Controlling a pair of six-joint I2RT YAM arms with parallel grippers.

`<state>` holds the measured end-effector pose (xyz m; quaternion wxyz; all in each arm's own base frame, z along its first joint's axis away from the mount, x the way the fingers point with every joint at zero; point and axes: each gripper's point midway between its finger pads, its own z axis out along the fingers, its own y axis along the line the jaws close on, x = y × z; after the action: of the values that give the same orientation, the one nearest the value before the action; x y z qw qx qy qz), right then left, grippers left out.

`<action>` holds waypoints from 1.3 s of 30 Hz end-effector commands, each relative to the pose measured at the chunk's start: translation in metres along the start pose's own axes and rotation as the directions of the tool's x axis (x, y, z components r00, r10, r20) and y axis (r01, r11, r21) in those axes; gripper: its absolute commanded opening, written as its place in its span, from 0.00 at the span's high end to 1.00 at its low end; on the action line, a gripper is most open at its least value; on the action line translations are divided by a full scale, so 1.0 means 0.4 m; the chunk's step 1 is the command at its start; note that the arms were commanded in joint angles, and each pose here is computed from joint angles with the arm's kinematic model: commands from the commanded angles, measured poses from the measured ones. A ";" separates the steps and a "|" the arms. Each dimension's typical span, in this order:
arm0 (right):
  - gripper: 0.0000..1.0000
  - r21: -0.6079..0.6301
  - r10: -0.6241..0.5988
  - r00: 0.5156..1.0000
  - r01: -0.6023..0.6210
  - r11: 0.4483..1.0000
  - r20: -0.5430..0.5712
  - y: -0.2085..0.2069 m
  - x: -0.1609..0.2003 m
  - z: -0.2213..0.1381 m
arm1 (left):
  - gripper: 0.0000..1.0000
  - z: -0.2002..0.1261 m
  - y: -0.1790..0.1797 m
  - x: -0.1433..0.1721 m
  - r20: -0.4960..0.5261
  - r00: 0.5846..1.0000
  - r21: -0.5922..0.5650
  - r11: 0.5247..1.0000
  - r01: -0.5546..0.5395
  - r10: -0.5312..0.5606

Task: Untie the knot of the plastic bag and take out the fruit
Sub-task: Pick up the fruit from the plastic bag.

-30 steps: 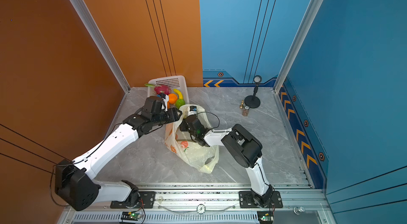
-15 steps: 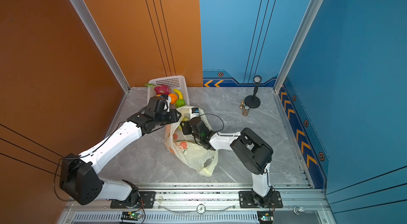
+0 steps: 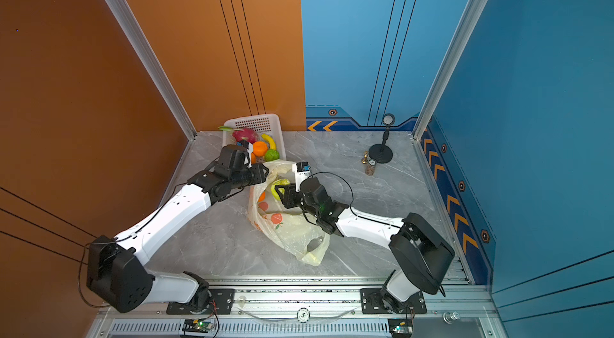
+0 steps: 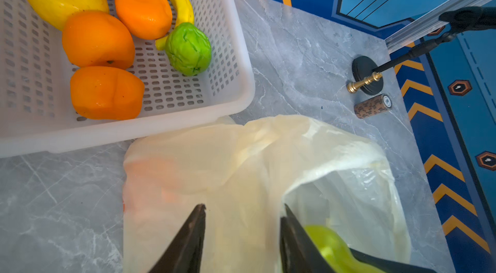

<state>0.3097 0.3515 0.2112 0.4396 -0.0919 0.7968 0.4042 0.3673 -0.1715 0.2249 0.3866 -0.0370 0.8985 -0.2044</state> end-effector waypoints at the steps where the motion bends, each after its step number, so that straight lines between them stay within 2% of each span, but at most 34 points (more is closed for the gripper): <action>1: 0.68 -0.014 -0.015 0.999 0.014 1.000 -0.033 0.018 -0.029 -0.060 | 0.46 -0.063 -0.030 -0.056 0.137 0.986 0.064 0.992 -0.107 0.097; 3: 0.68 -0.023 -0.013 1.000 0.013 1.000 -0.023 0.028 -0.063 -0.091 | 0.41 -0.089 -0.048 -0.067 0.190 0.972 0.102 0.982 -0.161 0.140; 6: 0.68 -0.021 -0.016 1.000 0.015 1.000 -0.023 0.041 -0.117 -0.136 | 0.34 -0.126 -0.092 -0.076 0.298 0.926 0.182 0.939 -0.292 0.231; 8: 0.68 -0.011 -0.015 0.999 0.014 1.000 -0.032 0.046 -0.148 -0.161 | 0.30 -0.154 -0.127 -0.068 0.357 0.883 0.235 0.885 -0.401 0.305; 10: 0.68 -0.026 0.003 0.999 -0.003 1.000 -0.037 0.061 -0.186 -0.184 | 0.26 -0.185 -0.170 -0.051 0.421 0.825 0.287 0.808 -0.515 0.377; 13: 0.67 -0.046 0.047 0.998 -0.050 0.998 -0.052 0.069 -0.233 -0.207 | 0.15 -0.210 -0.209 -0.025 0.483 0.736 0.289 0.706 -0.646 0.475; 15: 0.67 -0.054 0.073 0.994 -0.078 0.996 -0.083 0.075 -0.243 -0.213 | 0.08 -0.214 -0.229 -0.013 0.504 0.690 0.274 0.661 -0.698 0.520; 18: 0.67 -0.075 0.087 0.986 -0.098 0.992 -0.145 0.097 -0.248 -0.215 | 0.02 -0.222 -0.270 0.001 0.532 0.635 0.279 0.592 -0.756 0.560; 22: 0.66 -0.136 0.101 0.976 -0.128 0.982 -0.191 0.136 -0.249 -0.211 | 0.01 -0.232 -0.332 0.025 0.575 0.556 0.292 0.484 -0.825 0.600; 26: 0.66 -0.161 0.115 0.968 -0.153 0.975 -0.221 0.149 -0.236 -0.206 | 0.02 -0.223 -0.366 0.017 0.587 0.515 0.252 0.464 -0.849 0.624; 32: 0.66 -0.165 0.117 0.960 -0.162 0.973 -0.253 0.152 -0.215 -0.203 | 0.02 -0.219 -0.394 0.008 0.605 0.493 0.239 0.448 -0.861 0.625; 34: 0.66 -0.165 0.118 0.956 -0.166 0.972 -0.267 0.155 -0.206 -0.201 | 0.09 -0.220 -0.400 0.010 0.611 0.492 0.248 0.440 -0.863 0.620; 36: 0.66 -0.169 0.117 0.956 -0.167 0.971 -0.270 0.159 -0.205 -0.201 | 0.22 -0.218 -0.407 0.010 0.611 0.500 0.260 0.441 -0.859 0.614; 39: 0.65 -0.170 0.116 0.958 -0.164 0.972 -0.263 0.161 -0.209 -0.203 | 0.35 -0.212 -0.408 0.008 0.601 0.516 0.266 0.455 -0.850 0.611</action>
<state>0.2871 0.3108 0.3307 0.3129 -0.1141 0.8111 0.4808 0.2856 -0.2886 0.3180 0.5924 0.4394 0.6330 -0.2351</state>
